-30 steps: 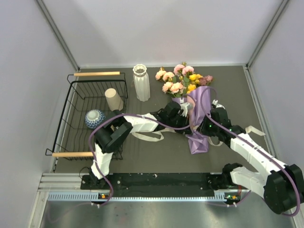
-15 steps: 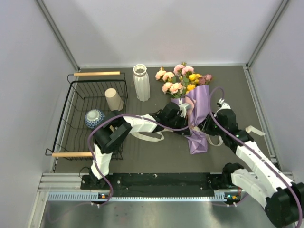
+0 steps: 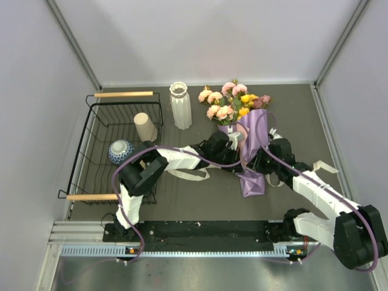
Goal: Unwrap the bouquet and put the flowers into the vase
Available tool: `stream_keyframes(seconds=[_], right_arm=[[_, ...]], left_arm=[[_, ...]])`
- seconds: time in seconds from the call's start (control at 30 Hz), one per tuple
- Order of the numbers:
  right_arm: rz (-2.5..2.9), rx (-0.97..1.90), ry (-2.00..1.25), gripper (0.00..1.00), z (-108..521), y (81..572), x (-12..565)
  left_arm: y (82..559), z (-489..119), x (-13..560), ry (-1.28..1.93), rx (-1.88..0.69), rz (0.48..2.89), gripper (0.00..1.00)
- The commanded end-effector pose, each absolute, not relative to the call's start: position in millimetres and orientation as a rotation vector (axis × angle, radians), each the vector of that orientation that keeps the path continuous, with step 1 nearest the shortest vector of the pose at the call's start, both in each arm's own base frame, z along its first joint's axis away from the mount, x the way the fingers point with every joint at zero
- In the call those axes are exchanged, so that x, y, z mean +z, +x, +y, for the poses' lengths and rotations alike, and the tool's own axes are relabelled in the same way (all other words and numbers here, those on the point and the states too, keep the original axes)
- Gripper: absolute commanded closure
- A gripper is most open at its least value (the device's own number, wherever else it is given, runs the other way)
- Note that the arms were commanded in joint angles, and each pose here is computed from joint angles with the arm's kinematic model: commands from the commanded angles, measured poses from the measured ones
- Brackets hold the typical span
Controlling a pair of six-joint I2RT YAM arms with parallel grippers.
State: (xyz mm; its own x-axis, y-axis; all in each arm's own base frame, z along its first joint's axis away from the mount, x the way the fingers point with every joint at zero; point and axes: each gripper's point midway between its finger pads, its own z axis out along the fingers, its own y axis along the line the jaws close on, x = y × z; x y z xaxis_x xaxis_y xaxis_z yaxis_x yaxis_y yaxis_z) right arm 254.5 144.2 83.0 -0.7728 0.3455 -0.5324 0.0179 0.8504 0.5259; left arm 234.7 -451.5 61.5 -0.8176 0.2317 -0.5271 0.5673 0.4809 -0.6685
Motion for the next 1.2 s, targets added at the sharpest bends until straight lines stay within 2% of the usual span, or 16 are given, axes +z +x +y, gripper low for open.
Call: stream_keyframes(seconds=[0.0,0.2,0.43,0.57,0.63,0.73,0.87,0.97,1.17], right_arm=[[2.358,0.647,0.294,0.83,139,254,69],[2.421,0.565,0.333,0.83,126,241,45],[2.340,0.620,0.357,0.80,131,250,91],[2.296,0.635,0.549,0.72,121,260,103],[2.288,0.672,0.647,0.72,121,265,106],[2.306,0.714,0.721,0.73,128,268,103],[2.332,0.781,0.793,0.83,138,270,93],[2.334,0.812,0.817,0.85,142,270,89],[2.301,0.804,0.886,0.86,138,271,81]], left_arm=[[233,-447,70,0.662,-1.253,2.360,1.00],[233,-447,71,0.670,-1.251,2.358,0.99],[232,-447,68,0.673,-1.249,2.362,0.99],[232,-447,70,0.675,-1.249,2.360,0.99],[232,-447,69,0.679,-1.247,2.360,0.99],[232,-447,69,0.682,-1.249,2.359,0.99],[230,-450,69,0.692,-1.258,2.359,0.99],[229,-452,70,0.701,-1.264,2.354,0.99],[227,-452,69,0.713,-1.260,2.356,0.99]])
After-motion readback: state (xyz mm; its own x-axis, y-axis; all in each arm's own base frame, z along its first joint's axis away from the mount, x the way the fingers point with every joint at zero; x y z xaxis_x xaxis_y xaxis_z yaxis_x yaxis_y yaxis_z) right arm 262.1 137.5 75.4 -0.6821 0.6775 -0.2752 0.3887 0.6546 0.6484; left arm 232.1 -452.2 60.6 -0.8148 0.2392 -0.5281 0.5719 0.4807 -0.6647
